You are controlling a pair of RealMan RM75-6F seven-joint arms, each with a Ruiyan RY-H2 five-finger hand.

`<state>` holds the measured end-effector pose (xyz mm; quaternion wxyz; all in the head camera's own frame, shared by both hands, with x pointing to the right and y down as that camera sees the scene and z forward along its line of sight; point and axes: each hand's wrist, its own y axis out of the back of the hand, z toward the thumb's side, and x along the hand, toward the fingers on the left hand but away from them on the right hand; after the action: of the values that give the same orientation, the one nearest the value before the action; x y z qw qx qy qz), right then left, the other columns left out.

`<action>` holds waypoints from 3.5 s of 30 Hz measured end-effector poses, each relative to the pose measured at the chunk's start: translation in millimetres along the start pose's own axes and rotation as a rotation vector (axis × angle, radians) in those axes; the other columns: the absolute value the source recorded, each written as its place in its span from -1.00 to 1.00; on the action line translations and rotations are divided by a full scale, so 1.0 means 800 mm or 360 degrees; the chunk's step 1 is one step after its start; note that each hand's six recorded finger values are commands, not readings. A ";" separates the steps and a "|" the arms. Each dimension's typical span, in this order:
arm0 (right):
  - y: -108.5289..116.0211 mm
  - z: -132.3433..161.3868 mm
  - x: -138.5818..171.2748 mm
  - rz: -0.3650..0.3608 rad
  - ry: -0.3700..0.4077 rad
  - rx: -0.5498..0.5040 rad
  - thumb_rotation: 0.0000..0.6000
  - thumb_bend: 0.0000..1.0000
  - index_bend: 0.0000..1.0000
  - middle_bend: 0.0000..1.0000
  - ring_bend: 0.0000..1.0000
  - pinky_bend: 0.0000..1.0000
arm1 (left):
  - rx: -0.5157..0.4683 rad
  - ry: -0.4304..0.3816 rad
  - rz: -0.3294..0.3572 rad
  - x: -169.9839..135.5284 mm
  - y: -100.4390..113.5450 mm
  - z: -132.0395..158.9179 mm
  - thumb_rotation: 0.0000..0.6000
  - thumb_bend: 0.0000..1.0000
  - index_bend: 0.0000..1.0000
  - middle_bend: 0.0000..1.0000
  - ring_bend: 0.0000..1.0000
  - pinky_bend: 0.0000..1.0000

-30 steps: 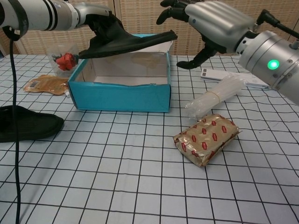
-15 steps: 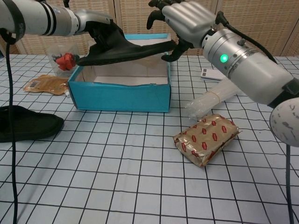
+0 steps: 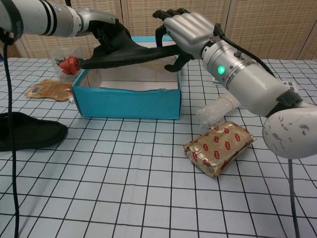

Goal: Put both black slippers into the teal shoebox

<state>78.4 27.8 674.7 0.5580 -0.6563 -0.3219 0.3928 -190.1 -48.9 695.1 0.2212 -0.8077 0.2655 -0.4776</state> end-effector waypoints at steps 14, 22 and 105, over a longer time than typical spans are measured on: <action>-0.005 0.024 -0.022 -0.0095 -0.0134 0.0095 1.00 -0.14 0.82 -0.13 -0.66 -1.00 | -0.0073 -0.0025 -0.0005 0.000 -0.005 0.000 1.00 -0.16 -0.44 -0.43 -0.49 -0.41; -0.006 0.027 -0.034 -0.0067 -0.0230 0.0183 1.00 -0.05 0.88 -0.09 -0.66 -1.00 | -0.0118 -0.0028 0.0051 -0.008 0.012 -0.013 1.00 -0.26 -1.00 -1.00 -1.00 -0.78; -0.056 0.053 -0.060 0.0178 -0.0421 -0.0134 1.00 -0.19 -1.00 -0.69 -0.97 -1.00 | -0.0306 -0.0027 0.0013 -0.103 0.008 -0.098 1.00 -0.09 -1.00 -1.00 -1.00 -0.95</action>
<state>18.9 14.3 723.6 0.4599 -0.6386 -0.3717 0.4925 -294.3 -9.3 672.5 0.1468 -0.8283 0.3114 -0.4421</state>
